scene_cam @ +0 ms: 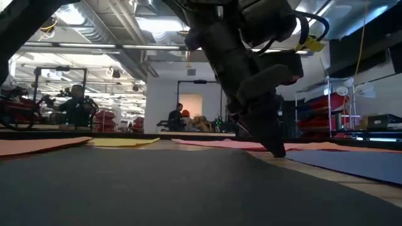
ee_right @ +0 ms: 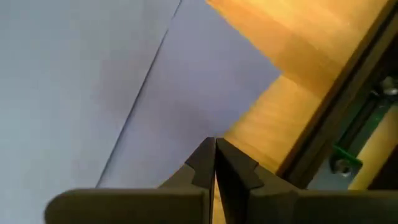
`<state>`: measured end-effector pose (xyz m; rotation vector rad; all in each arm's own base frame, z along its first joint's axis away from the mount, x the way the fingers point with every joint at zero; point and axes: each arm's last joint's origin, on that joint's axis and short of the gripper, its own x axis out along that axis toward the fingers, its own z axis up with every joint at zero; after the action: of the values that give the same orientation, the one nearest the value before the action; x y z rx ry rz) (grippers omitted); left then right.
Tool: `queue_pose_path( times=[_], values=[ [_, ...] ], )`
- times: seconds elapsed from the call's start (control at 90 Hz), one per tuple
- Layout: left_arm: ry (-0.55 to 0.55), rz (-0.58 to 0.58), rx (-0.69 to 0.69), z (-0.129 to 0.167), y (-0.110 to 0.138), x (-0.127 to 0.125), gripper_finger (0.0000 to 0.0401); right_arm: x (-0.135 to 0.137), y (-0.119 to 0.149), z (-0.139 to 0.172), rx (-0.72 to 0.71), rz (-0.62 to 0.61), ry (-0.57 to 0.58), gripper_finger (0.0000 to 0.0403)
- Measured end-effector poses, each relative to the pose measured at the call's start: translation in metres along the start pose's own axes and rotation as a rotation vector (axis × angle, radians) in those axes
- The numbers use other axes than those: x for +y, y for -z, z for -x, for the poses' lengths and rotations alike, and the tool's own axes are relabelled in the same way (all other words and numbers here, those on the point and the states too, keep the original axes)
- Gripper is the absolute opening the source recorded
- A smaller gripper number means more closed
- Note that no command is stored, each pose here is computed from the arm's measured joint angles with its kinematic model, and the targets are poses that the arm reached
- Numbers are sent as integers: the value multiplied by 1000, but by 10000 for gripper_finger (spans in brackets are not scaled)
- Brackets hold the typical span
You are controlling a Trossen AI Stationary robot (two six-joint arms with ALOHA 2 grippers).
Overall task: Organize paper
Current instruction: Stack the blue paper on top of the blue paper on the table
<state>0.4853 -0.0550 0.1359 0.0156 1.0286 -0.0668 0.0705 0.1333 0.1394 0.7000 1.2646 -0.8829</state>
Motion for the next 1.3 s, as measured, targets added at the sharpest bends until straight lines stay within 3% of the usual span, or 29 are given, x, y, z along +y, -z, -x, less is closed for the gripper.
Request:
queue_pose_path(
  times=[0.178,0.556,0.822,1.3],
  values=[
    [1,-1,-1,0,0,0,0,7,-4,-3,96,9,9,0],
    [2,-1,6,0,0,0,0,12,-6,28,82,30,81,0],
    [0,13,1,0,0,-3,0,8,-2,7,177,0,73,0],
    [18,17,-52,-3,-4,-2,0,3,-7,-10,164,-37,65,0]
  ],
)
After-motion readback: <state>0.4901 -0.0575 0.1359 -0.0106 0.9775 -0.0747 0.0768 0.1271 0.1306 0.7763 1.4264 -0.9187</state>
